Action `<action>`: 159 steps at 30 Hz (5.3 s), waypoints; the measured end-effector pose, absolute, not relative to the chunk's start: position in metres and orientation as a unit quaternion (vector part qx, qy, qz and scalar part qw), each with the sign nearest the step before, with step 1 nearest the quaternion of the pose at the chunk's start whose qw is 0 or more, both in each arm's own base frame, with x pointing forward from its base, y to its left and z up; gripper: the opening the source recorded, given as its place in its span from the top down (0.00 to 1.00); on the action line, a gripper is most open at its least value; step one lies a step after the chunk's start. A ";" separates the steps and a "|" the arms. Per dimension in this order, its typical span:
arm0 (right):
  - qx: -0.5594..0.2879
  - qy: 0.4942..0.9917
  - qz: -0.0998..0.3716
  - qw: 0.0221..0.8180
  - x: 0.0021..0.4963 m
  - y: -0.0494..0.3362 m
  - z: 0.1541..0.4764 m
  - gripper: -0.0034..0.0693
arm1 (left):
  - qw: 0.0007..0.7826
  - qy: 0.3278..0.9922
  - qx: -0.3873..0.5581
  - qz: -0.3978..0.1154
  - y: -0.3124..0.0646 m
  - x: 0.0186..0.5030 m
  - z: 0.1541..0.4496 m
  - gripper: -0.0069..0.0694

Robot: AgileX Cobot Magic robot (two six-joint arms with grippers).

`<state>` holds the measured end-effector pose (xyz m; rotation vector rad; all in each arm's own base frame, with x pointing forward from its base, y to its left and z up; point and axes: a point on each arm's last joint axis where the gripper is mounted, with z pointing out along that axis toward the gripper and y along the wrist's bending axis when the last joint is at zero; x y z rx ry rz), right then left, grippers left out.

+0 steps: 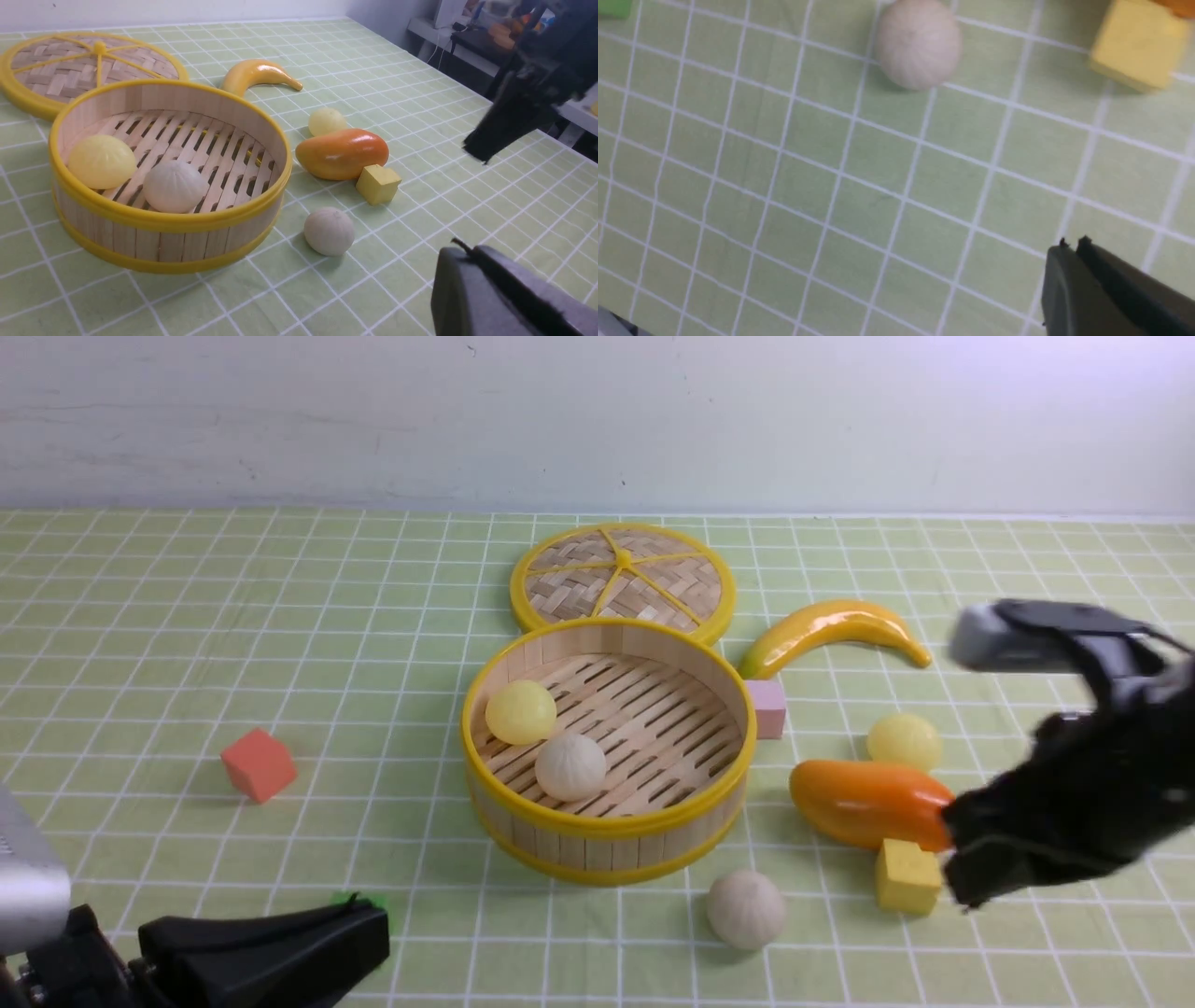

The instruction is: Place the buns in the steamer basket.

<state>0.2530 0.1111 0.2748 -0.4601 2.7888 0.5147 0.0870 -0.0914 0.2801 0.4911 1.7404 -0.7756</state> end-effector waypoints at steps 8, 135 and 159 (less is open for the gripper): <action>-0.241 0.958 0.100 0.119 0.289 0.194 0.244 0.83 | 0.554 0.738 0.220 -0.316 -0.091 0.087 0.279 0.93; -0.175 0.897 0.211 0.345 0.423 0.202 0.257 0.92 | 0.560 0.736 0.259 -0.278 -0.090 0.087 0.276 0.87; -0.198 0.904 0.168 0.338 0.327 0.144 0.375 0.72 | 0.599 0.701 0.217 -0.321 -0.064 0.063 0.285 0.93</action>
